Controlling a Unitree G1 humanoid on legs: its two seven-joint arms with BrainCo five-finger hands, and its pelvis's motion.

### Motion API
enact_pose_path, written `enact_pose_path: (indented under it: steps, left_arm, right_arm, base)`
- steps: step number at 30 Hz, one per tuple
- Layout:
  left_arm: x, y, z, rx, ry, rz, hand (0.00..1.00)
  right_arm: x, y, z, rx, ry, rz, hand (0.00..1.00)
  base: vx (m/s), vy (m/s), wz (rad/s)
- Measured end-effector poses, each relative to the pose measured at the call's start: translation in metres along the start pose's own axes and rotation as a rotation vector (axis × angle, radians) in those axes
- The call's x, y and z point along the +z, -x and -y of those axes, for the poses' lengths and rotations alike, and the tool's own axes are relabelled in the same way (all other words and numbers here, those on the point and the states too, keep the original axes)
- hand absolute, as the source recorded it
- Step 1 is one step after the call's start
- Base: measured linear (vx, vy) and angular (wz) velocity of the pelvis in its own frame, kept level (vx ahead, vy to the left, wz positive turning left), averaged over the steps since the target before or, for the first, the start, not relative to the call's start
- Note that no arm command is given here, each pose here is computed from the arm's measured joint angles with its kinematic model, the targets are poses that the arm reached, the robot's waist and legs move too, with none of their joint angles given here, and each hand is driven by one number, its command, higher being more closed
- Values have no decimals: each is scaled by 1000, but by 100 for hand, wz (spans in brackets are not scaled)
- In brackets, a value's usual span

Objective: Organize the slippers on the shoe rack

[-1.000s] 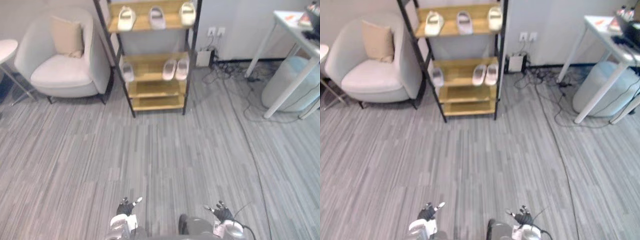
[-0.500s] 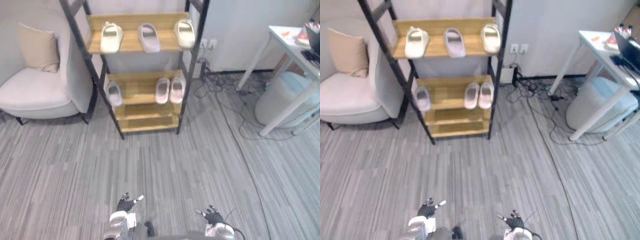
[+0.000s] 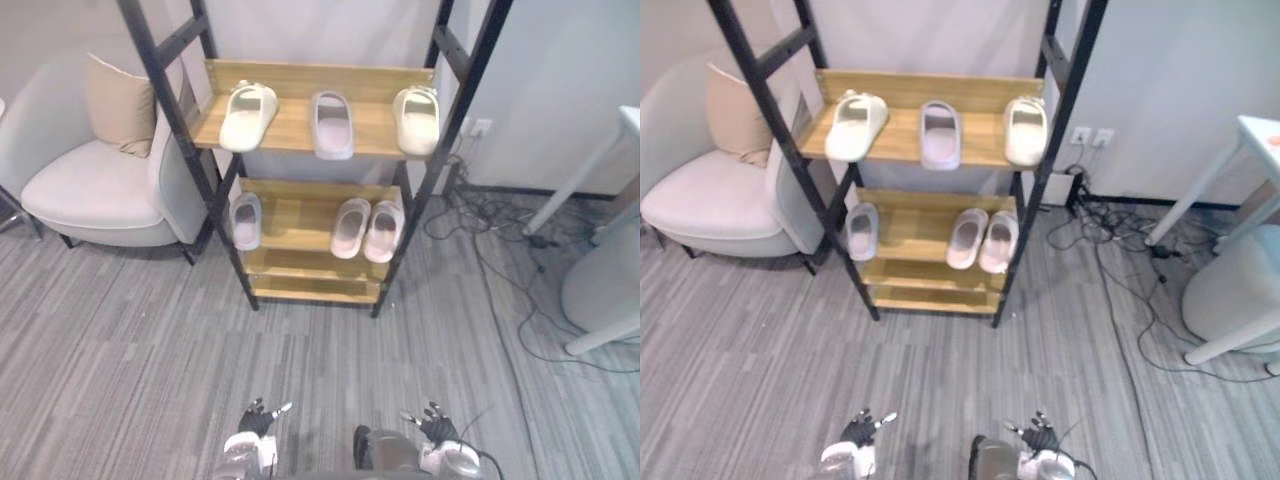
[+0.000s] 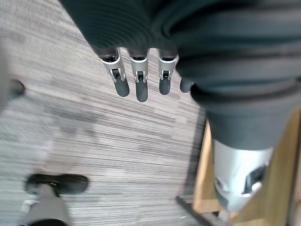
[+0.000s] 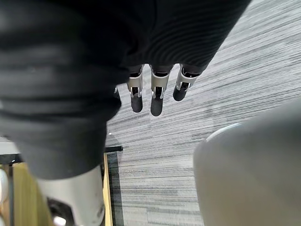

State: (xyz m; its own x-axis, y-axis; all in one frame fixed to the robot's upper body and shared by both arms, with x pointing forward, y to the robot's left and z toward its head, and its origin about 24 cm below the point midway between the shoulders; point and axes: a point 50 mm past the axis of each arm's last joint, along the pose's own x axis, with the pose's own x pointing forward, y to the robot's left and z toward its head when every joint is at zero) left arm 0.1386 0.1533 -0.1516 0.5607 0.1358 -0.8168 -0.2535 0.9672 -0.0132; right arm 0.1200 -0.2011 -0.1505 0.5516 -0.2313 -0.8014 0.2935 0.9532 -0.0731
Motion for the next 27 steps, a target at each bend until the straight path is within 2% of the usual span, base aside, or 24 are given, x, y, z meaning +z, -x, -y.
enact_pose_path:
  steps: [6, 10, 18, 24, 27]
  left_arm:
    - [10, -1, 1, -4, 14, 46, 0]
    - [10, 0, 4, -22, -23, 52, 0]
    - [-2, -1, -12, -1, -94, -13, 0]
    - [-8, -1, -17, -13, -180, -44, 0]
    - [-17, 1, -5, -39, -166, -79, 0]
  right_arm:
    - [-8, 3, -4, -11, -49, -25, 0]
    - [-15, 5, -6, -8, -54, -48, 0]
    - [-25, 9, -14, 23, -20, -75, 0]
    - [-23, 7, -14, 50, 43, -75, 0]
    - [-20, 5, -1, 22, 59, -71, 0]
  base:
    - [286, -17, -8]
    - [381, 274, -29]
    - [338, 209, -20]
    - [132, -67, 4]
    - [125, -151, 12]
